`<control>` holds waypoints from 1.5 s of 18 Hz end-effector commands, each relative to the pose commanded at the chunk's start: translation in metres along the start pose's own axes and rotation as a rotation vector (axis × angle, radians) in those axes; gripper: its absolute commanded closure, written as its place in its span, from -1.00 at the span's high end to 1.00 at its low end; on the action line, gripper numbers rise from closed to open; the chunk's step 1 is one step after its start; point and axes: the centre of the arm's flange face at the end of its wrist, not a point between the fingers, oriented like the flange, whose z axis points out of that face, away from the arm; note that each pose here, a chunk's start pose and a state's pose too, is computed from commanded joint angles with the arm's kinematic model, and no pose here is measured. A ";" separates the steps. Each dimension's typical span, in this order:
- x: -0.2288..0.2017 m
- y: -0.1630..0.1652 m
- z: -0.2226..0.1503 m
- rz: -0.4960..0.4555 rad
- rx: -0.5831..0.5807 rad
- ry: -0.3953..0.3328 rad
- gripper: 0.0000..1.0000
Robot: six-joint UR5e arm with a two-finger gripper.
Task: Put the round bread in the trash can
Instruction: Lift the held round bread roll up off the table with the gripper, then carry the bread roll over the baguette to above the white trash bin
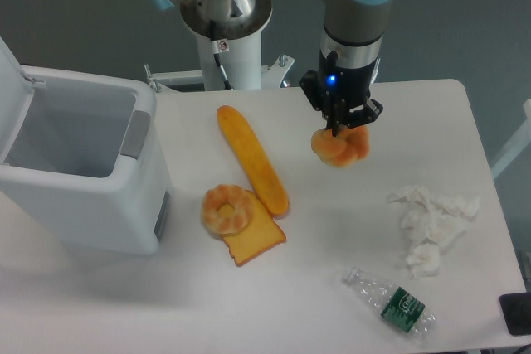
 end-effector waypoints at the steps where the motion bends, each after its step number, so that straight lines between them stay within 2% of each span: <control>1: 0.001 -0.001 0.000 0.002 0.001 -0.001 -1.00; 11: -0.006 0.011 -0.011 -0.045 0.007 -0.021 -1.00; 14: -0.006 0.007 -0.025 -0.079 0.020 -0.042 -1.00; 19: 0.012 -0.010 -0.068 -0.242 0.103 -0.090 -1.00; 23: 0.034 -0.020 -0.096 -0.392 0.235 -0.061 -1.00; 27: 0.070 -0.041 -0.121 -0.496 0.377 0.015 -1.00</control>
